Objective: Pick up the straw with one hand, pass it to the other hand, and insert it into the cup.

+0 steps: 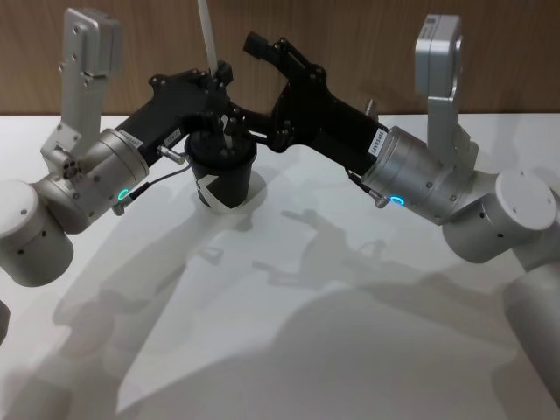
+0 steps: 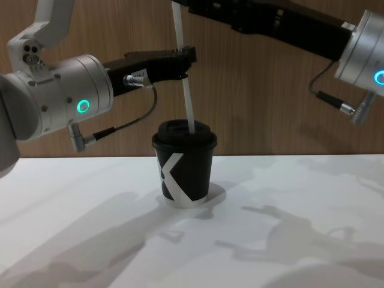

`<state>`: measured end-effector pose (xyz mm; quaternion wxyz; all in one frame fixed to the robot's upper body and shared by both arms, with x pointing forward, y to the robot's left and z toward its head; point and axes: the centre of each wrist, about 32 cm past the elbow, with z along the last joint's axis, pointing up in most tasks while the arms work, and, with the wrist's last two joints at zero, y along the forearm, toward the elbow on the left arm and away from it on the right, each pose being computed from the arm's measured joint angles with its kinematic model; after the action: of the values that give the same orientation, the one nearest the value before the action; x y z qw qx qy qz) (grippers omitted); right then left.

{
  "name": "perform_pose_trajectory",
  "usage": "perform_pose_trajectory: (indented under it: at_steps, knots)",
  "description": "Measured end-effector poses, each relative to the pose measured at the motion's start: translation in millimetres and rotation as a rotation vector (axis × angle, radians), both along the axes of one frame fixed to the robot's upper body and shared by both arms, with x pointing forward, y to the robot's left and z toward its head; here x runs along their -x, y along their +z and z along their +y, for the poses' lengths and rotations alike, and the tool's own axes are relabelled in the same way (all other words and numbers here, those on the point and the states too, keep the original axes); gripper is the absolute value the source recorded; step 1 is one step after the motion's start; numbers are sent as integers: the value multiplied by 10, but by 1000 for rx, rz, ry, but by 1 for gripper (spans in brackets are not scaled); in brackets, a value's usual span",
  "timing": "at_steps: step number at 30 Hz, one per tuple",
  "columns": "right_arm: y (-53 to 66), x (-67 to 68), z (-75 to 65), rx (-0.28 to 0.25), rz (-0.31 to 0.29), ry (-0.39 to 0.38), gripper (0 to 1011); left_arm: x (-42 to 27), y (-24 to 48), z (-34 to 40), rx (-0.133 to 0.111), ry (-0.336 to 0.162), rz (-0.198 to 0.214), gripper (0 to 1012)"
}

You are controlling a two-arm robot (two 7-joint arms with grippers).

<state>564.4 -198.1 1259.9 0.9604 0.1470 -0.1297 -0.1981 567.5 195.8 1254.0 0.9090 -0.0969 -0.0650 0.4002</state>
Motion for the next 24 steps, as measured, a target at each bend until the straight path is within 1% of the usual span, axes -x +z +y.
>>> perform_pose_trajectory:
  at_steps: [6,12,24]
  knots:
    - [0,0,0,0,0,0,1001,15,7,9,-1,-2,-3,15]
    - [0,0,0,0,0,0,1001,47,13,25,-3,-3,-7,15]
    - [0,0,0,0,0,0,1001,107,44,45,5,-2,-25,15]
